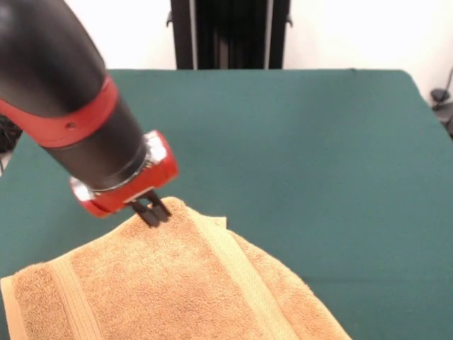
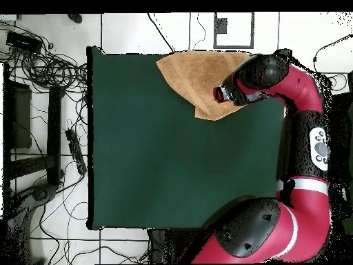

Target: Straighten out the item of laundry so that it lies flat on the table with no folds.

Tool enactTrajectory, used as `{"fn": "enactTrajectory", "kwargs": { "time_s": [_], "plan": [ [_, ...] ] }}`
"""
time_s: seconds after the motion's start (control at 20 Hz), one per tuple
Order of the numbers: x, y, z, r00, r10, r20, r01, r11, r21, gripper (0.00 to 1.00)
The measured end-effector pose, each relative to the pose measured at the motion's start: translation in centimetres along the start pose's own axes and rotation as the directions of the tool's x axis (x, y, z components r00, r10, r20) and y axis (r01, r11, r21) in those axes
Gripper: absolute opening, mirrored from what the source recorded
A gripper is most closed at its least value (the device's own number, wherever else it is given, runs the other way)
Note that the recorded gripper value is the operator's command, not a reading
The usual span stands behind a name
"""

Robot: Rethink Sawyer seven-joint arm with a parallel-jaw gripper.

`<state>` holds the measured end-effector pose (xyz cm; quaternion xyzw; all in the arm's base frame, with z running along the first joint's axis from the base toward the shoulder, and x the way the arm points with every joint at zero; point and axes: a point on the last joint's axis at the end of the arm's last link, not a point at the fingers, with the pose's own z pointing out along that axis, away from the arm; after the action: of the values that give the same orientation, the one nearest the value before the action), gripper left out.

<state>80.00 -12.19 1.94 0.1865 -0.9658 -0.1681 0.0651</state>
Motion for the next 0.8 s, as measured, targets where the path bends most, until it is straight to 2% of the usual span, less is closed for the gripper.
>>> {"fn": "enactTrajectory", "kwargs": {
  "time_s": [0.3,0.6,0.8],
  "plan": [
    [1.1,-1.1,0.4,0.999,-0.009,-0.043,0.013,0.997,0.072,0.00],
    [0.5,-0.9,1.5,0.998,-0.041,-0.052,0.049,0.988,0.149,0.00],
    [0.1,-0.7,1.9,0.997,-0.056,-0.050,0.064,0.983,0.175,0.00]
  ]
}}
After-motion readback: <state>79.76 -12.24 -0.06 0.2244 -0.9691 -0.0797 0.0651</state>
